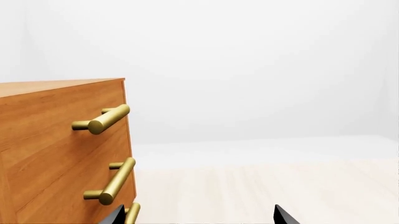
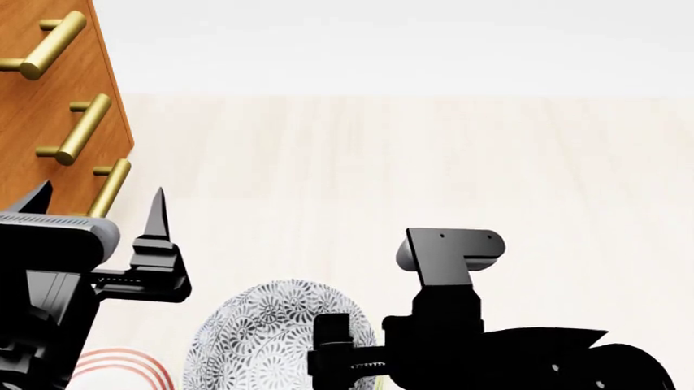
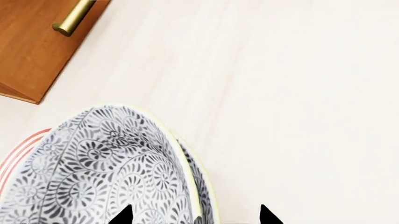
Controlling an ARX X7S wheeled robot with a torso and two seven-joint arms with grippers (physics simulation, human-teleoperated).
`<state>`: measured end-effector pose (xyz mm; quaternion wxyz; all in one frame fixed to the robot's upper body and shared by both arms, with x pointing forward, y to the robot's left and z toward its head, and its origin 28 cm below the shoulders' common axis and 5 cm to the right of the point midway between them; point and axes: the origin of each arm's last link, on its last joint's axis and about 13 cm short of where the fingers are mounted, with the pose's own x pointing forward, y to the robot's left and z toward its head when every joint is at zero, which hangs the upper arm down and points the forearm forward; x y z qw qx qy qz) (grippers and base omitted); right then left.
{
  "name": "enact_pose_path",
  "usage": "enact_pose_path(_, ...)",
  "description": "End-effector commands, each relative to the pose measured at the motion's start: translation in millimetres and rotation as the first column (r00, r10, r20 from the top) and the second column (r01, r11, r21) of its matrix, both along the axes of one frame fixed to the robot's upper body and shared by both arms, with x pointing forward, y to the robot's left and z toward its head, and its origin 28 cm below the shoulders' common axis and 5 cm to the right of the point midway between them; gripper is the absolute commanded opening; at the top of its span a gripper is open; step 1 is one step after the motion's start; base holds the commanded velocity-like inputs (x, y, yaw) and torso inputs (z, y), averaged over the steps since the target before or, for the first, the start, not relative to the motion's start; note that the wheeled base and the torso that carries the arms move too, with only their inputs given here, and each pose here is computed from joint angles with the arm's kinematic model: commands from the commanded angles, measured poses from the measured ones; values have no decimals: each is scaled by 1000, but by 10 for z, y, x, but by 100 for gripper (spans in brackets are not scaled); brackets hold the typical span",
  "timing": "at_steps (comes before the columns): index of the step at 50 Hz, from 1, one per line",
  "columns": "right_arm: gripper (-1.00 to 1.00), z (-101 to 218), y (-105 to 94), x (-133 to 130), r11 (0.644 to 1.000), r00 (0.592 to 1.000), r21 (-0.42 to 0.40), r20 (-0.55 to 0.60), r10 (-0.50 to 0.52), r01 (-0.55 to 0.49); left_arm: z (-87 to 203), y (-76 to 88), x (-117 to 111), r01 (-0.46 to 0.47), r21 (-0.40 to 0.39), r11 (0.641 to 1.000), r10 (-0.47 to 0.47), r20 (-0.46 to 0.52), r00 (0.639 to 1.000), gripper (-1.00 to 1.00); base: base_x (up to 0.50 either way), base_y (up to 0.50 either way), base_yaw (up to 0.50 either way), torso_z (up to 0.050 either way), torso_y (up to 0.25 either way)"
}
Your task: Stack the bowl at the front on the bowl in the middle.
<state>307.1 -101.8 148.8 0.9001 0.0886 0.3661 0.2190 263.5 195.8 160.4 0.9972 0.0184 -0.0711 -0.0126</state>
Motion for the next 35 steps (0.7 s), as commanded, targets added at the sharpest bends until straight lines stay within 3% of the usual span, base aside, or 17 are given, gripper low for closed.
enact_pose_path(1,100,-59,1,13,1000,1000,1,-9,20,-20,-14,-5,-4,7,4,1000,-7,-5,1000,100,0,0,0,0,0)
enact_pose_path(10,100,-13,3,-4,1000,1000,-3,19,18,-18,-13,-6,-1,8,5,1000,-8,-5,1000,100,0,0,0,0,0)
enact_pose_path(12,100,44,1,-17,998,991,-54,135,-22,29,-4,-3,-2,8,1,1000,-8,-4,1000,100,0,0,0,0,0)
enact_pose_path(13,100,122,-8,-31,991,944,-86,323,-71,104,6,0,-6,6,-4,1000,-6,2,1000,100,0,0,0,0,0)
enact_pose_path(14,100,159,-10,-47,987,900,-101,429,-72,127,12,2,-9,6,-9,1000,-6,4,1000,100,0,0,0,0,0)
enact_pose_path(17,100,320,-27,-147,970,775,-67,615,-146,235,43,7,-24,4,-28,1000,-4,17,1000,100,0,0,0,0,0)
enact_pose_path(19,100,362,-31,-180,949,727,-49,656,-206,312,51,4,-31,5,-33,999,-4,22,1000,100,0,0,0,0,0)
enact_pose_path(27,100,419,-11,-353,895,484,-46,853,-196,444,100,-15,-97,19,-65,998,-12,108,994,100,0,0,0,0,0)
enact_pose_path(28,100,423,-7,-368,895,477,-42,857,-197,445,104,-16,-103,23,-70,997,-15,111,994,100,0,0,0,0,0)
enact_pose_path(30,100,441,4,-419,885,424,-37,886,-185,465,122,-14,-131,21,-89,996,-7,157,988,100,0,0,0,0,0)
enact_pose_path(34,100,452,17,-510,901,404,-4,895,-190,433,165,-4,-195,56,-128,990,-23,241,970,100,0,0,0,0,0)
enact_pose_path(35,100,459,20,-527,897,375,-3,909,-182,442,169,0,-212,52,-132,990,-17,252,968,100,0,0,0,0,0)
